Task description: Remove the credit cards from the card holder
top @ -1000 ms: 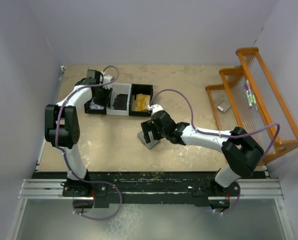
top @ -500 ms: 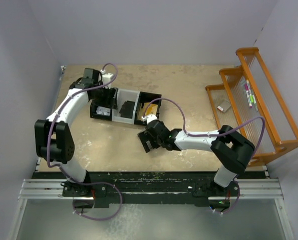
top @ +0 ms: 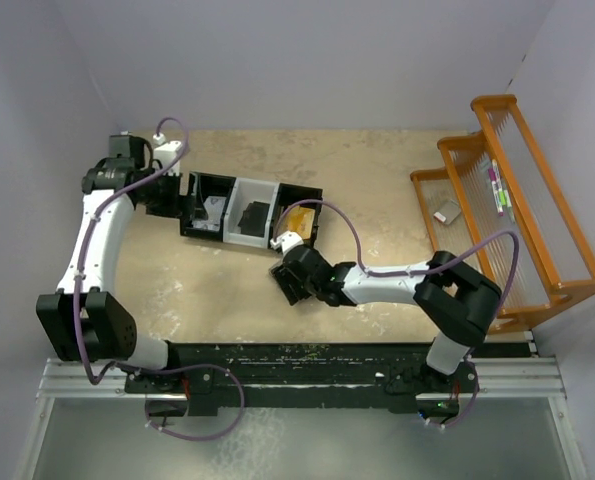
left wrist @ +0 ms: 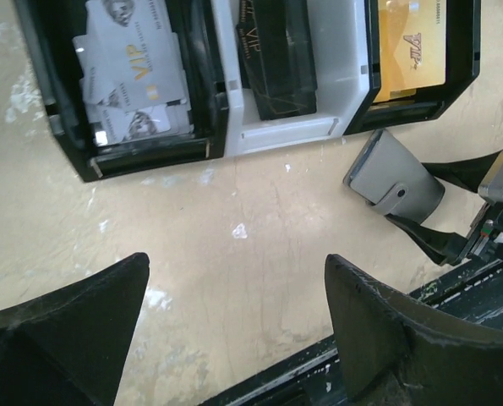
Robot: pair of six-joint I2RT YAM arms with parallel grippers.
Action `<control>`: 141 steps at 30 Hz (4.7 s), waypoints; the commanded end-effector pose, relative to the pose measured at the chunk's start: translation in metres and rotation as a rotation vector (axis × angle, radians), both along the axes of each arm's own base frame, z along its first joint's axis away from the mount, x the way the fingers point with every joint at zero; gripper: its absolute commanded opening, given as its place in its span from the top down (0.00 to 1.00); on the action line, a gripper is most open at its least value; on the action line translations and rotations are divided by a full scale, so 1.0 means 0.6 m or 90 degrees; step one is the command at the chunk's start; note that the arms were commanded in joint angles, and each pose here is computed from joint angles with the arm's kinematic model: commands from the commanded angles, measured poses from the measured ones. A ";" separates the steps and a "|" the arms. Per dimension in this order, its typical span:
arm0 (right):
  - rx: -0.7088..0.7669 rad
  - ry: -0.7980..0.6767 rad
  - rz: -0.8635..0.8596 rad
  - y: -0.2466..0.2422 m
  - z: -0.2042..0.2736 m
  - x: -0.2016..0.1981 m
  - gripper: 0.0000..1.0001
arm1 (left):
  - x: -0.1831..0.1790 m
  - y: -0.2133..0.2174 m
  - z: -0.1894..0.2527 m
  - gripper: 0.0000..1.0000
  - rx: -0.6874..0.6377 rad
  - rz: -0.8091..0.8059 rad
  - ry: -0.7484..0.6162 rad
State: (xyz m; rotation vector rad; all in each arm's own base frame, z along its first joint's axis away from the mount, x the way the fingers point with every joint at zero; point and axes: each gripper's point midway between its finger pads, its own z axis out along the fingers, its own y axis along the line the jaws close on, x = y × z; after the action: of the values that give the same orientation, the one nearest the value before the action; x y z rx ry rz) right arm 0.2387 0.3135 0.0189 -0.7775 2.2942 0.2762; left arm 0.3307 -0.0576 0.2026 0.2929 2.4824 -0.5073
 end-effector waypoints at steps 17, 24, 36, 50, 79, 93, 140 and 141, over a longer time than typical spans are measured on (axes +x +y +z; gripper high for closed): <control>0.270 -0.216 0.042 0.138 0.362 -0.010 0.40 | -0.102 -0.085 0.118 0.01 -0.241 -0.082 0.001; 0.354 -0.279 0.036 0.153 0.473 0.003 0.40 | -0.146 -0.132 0.179 0.04 -0.384 -0.165 0.011; 0.418 -0.311 0.055 0.179 0.543 0.006 0.41 | -0.162 -0.149 0.243 0.02 -0.456 -0.207 -0.009; 0.462 -0.326 0.079 0.171 0.559 -0.011 0.42 | -0.180 -0.158 0.284 0.09 -0.498 -0.224 -0.020; 0.648 -0.044 0.315 0.123 0.553 -0.052 0.03 | -0.184 -0.143 0.252 0.99 -0.403 -0.232 -0.045; 0.779 0.122 0.504 0.152 0.614 -0.089 0.09 | -0.232 -0.151 0.275 0.94 -0.404 -0.333 -0.100; 0.590 -0.098 -0.065 0.242 0.613 0.026 1.00 | -0.151 -0.058 0.219 0.20 -0.034 -0.215 -0.332; 0.592 -0.097 -0.067 0.243 0.614 0.025 1.00 | -0.153 -0.056 0.215 0.21 -0.030 -0.215 -0.330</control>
State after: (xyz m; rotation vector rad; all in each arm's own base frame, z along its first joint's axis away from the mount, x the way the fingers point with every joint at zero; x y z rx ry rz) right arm 0.2477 0.4632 0.3374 -0.2740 1.8719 1.0474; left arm 0.2440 -0.0857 0.3237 0.6525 2.0026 -0.5537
